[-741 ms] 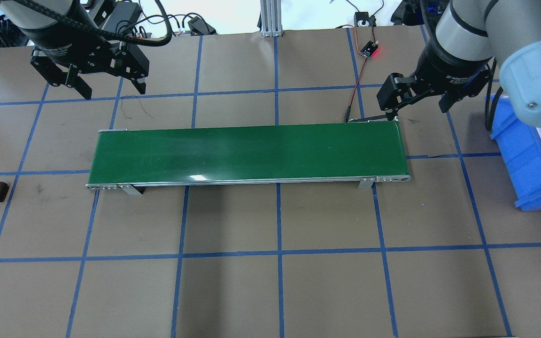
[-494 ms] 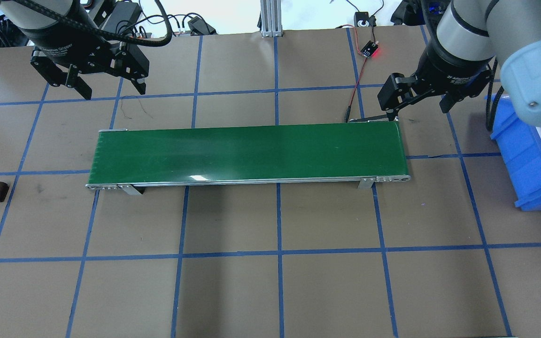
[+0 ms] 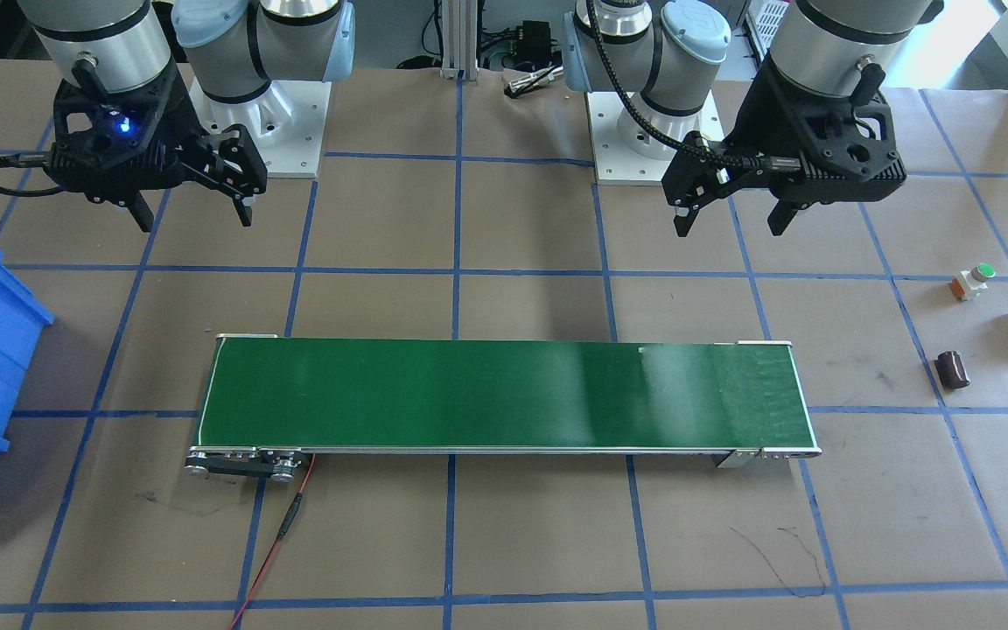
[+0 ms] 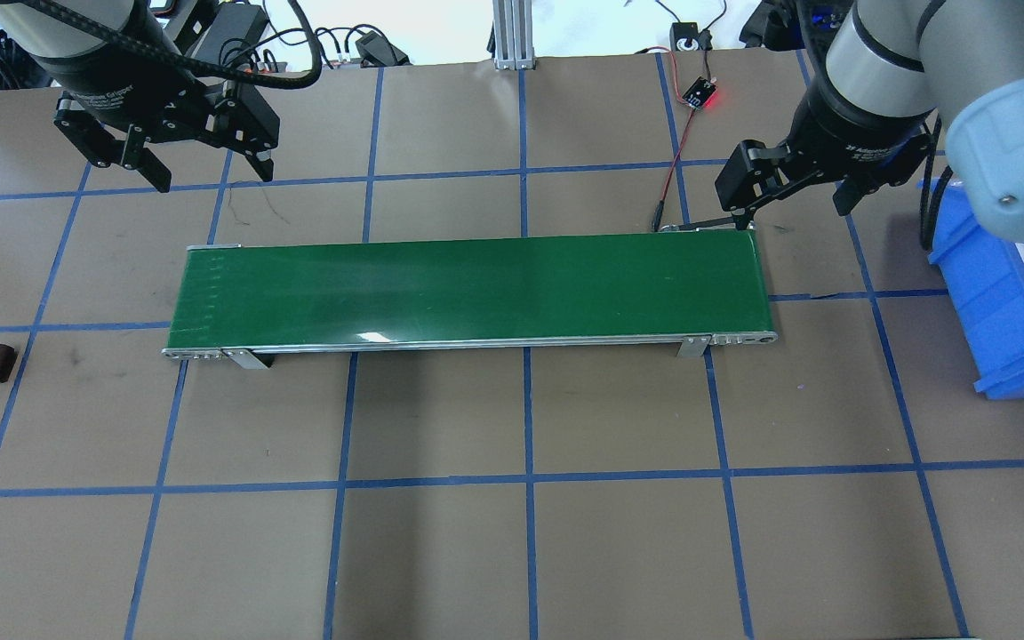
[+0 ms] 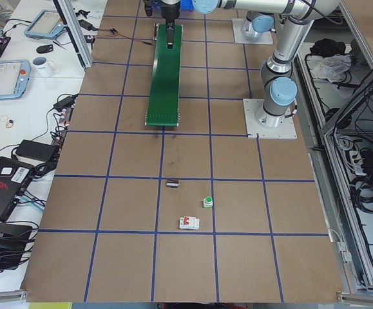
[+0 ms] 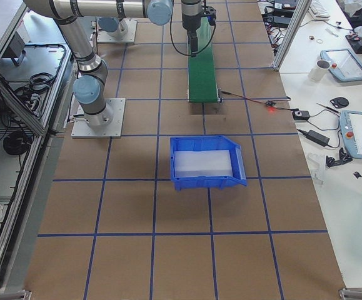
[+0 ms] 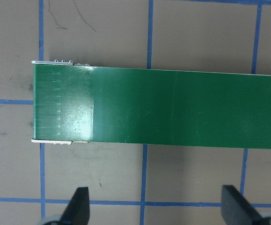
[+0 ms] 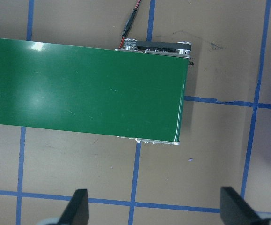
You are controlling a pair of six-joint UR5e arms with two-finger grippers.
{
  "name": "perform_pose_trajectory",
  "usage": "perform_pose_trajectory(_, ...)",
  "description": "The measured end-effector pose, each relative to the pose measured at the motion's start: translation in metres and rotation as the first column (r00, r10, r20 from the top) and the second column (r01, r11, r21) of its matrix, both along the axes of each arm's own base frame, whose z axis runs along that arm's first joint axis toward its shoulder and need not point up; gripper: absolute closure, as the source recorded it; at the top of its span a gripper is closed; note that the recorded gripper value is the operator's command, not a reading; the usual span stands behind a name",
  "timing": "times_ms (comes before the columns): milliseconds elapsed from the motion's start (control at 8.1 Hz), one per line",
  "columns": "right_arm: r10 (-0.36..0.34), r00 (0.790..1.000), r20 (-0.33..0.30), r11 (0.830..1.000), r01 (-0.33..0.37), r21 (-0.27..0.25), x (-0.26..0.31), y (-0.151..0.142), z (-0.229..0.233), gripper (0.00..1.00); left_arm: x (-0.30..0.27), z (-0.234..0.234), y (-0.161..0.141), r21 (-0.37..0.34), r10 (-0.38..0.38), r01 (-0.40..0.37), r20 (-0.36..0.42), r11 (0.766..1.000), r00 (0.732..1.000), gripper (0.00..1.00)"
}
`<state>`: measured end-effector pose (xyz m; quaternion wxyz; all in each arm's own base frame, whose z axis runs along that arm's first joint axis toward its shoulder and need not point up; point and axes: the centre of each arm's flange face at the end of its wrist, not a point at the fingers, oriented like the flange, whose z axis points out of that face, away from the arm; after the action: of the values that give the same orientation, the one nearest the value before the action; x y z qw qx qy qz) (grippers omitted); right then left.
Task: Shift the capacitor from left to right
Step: 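Lower the right gripper over the belt's far end while the left gripper grasps the capacitor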
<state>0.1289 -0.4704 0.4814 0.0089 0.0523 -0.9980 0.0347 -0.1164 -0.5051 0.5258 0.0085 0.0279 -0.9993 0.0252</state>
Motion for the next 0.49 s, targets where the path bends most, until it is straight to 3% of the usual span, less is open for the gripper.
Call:
perform_pose_trajectory(247,0.001,1.0,0.013,1.0,-0.001,0.006,0.002,-0.005,-0.006,0.0,0.021,-0.004,-0.007,0.009,0.031,-0.031,0.004,0.999,1.0,0.0)
perform_pose_trajectory(494,-0.01,0.998,0.069,0.999,0.007,0.039,0.007,-0.022,-0.027,0.0,0.108,-0.007,-0.021,0.017,0.106,-0.107,0.037,0.994,0.994,0.0)
